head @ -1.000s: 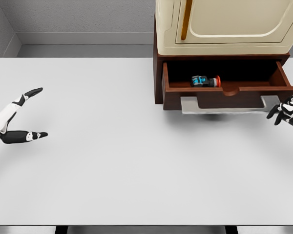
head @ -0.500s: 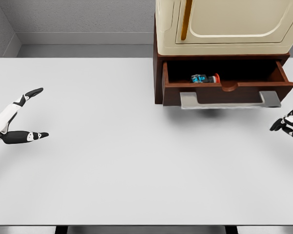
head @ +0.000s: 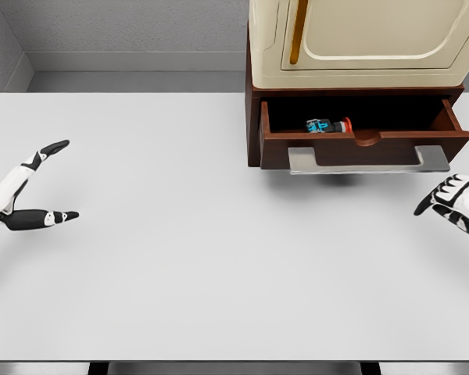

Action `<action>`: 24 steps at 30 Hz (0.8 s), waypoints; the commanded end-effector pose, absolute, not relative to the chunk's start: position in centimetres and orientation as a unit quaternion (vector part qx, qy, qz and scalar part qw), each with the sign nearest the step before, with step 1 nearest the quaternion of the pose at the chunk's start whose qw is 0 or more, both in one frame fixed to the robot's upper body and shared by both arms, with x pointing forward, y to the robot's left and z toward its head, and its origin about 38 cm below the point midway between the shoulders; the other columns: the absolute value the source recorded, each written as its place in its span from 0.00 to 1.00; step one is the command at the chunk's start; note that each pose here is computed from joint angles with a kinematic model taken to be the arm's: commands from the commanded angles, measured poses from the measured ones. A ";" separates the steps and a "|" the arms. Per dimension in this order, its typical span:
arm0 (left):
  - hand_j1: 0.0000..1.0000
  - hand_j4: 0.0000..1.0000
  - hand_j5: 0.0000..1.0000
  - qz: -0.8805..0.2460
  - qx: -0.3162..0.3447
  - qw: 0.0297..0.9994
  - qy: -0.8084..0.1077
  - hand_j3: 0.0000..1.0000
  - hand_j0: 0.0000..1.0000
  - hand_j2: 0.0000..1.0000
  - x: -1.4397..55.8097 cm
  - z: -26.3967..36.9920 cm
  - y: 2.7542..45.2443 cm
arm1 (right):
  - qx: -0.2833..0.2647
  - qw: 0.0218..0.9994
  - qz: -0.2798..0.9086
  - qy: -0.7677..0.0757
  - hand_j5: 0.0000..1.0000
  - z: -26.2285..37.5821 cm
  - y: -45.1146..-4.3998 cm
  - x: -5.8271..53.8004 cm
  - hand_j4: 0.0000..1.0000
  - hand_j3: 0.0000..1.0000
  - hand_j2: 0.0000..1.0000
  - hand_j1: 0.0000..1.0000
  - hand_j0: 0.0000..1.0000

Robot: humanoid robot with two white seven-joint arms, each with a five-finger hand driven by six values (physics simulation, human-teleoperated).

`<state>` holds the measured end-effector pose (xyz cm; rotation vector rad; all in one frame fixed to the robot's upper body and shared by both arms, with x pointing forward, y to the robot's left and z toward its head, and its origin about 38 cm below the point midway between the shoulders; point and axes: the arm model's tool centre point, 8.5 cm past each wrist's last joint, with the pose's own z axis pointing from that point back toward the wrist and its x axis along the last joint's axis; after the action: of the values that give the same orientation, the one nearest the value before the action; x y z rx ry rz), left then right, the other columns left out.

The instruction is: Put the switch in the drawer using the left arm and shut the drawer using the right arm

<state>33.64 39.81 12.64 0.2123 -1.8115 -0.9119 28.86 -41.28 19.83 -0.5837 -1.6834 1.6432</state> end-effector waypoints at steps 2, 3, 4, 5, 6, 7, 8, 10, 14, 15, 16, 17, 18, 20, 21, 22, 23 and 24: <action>1.00 1.00 1.00 -0.377 0.087 0.523 -0.759 1.00 1.00 1.00 33.6 12.7 39.9 | -0.221 0.343 0.636 -0.655 0.46 20.1 -40.7 28.8 0.46 0.46 0.46 0.46 0.46; 1.00 1.00 1.00 -0.377 0.087 0.523 -0.759 1.00 1.00 1.00 33.6 12.7 39.9 | -0.221 0.341 0.637 -0.655 0.46 20.1 -40.6 28.8 0.46 0.46 0.46 0.46 0.46; 1.00 1.00 1.00 -0.377 0.087 0.523 -0.759 1.00 1.00 1.00 33.6 12.7 39.9 | -0.221 0.340 0.637 -0.656 0.46 20.2 -40.5 28.8 0.46 0.46 0.46 0.46 0.46; 1.00 1.00 1.00 -0.377 0.087 0.523 -0.759 1.00 1.00 1.00 33.6 12.7 39.9 | -0.221 0.338 0.637 -0.656 0.46 20.2 -40.5 28.8 0.46 0.46 0.46 0.46 0.46; 1.00 1.00 1.00 -0.377 0.087 0.523 -0.759 1.00 1.00 1.00 33.6 12.7 39.9 | -0.223 0.334 0.640 -0.655 0.46 20.3 -40.4 28.9 0.46 0.46 0.46 0.46 0.46; 1.00 1.00 1.00 -0.378 0.088 0.523 -0.759 1.00 1.00 1.00 33.6 12.8 39.8 | -0.226 0.332 0.637 -0.658 0.46 20.3 -40.2 29.0 0.46 0.46 0.46 0.46 0.46; 1.00 1.00 1.00 -0.378 0.087 0.523 -0.759 1.00 1.00 1.00 33.6 12.7 39.8 | -0.228 0.330 0.634 -0.661 0.46 20.4 -40.2 29.1 0.46 0.46 0.46 0.46 0.46; 1.00 1.00 1.00 -0.377 0.088 0.524 -0.759 1.00 1.00 1.00 33.6 12.7 39.9 | -0.231 0.327 0.630 -0.665 0.46 20.6 -40.1 29.3 0.46 0.46 0.46 0.46 0.46; 1.00 1.00 1.00 -0.373 0.088 0.524 -0.760 1.00 1.00 1.00 33.6 12.7 39.9 | -0.232 0.324 0.628 -0.668 0.46 20.1 -39.7 29.4 0.46 0.46 0.46 0.46 0.46; 1.00 1.00 1.00 -0.373 0.090 0.524 -0.760 1.00 1.00 1.00 33.6 12.7 40.0 | -0.232 0.323 0.628 -0.669 0.46 20.2 -39.6 29.5 0.46 0.46 0.46 0.46 0.46; 1.00 1.00 1.00 -0.373 0.089 0.523 -0.761 1.00 1.00 1.00 33.6 12.7 39.9 | -0.229 0.324 0.628 -0.669 0.46 20.0 -39.5 29.6 0.46 0.46 0.46 0.46 0.46; 1.00 1.00 1.00 -0.373 0.088 0.524 -0.761 1.00 1.00 1.00 33.5 12.7 39.9 | -0.226 0.322 0.630 -0.670 0.46 19.9 -39.2 29.7 0.46 0.46 0.46 0.46 0.46; 1.00 1.00 1.00 -0.374 0.089 0.523 -0.761 1.00 1.00 1.00 33.5 12.7 39.8 | -0.223 0.320 0.630 -0.671 0.46 19.8 -39.0 29.9 0.46 0.46 0.46 0.46 0.46; 1.00 1.00 1.00 -0.374 0.089 0.522 -0.762 1.00 1.00 1.00 33.5 12.8 39.8 | -0.221 0.318 0.628 -0.675 0.46 19.6 -38.6 30.1 0.46 0.46 0.46 0.46 0.46; 1.00 1.00 1.00 -0.374 0.089 0.522 -0.761 1.00 1.00 1.00 33.5 12.8 39.8 | -0.224 0.320 0.627 -0.674 0.46 19.5 -38.7 30.2 0.46 0.46 0.46 0.46 0.46; 1.00 1.00 1.00 -0.374 0.088 0.523 -0.761 1.00 1.00 1.00 33.5 12.7 39.8 | -0.226 0.319 0.625 -0.675 0.46 19.6 -38.8 30.3 0.46 0.46 0.46 0.46 0.46; 1.00 1.00 1.00 -0.374 0.089 0.522 -0.761 1.00 1.00 1.00 33.5 12.8 39.8 | -0.225 0.320 0.627 -0.674 0.46 19.5 -38.8 30.3 0.46 0.46 0.46 0.46 0.46; 1.00 1.00 1.00 -0.374 0.089 0.522 -0.761 1.00 1.00 1.00 33.5 12.8 39.8 | -0.226 0.318 0.626 -0.676 0.46 19.6 -38.7 30.5 0.46 0.46 0.46 0.46 0.46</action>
<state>33.48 39.77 12.67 0.2153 -1.8175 -0.9037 30.63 -38.69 20.12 -0.6082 -1.7842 1.6535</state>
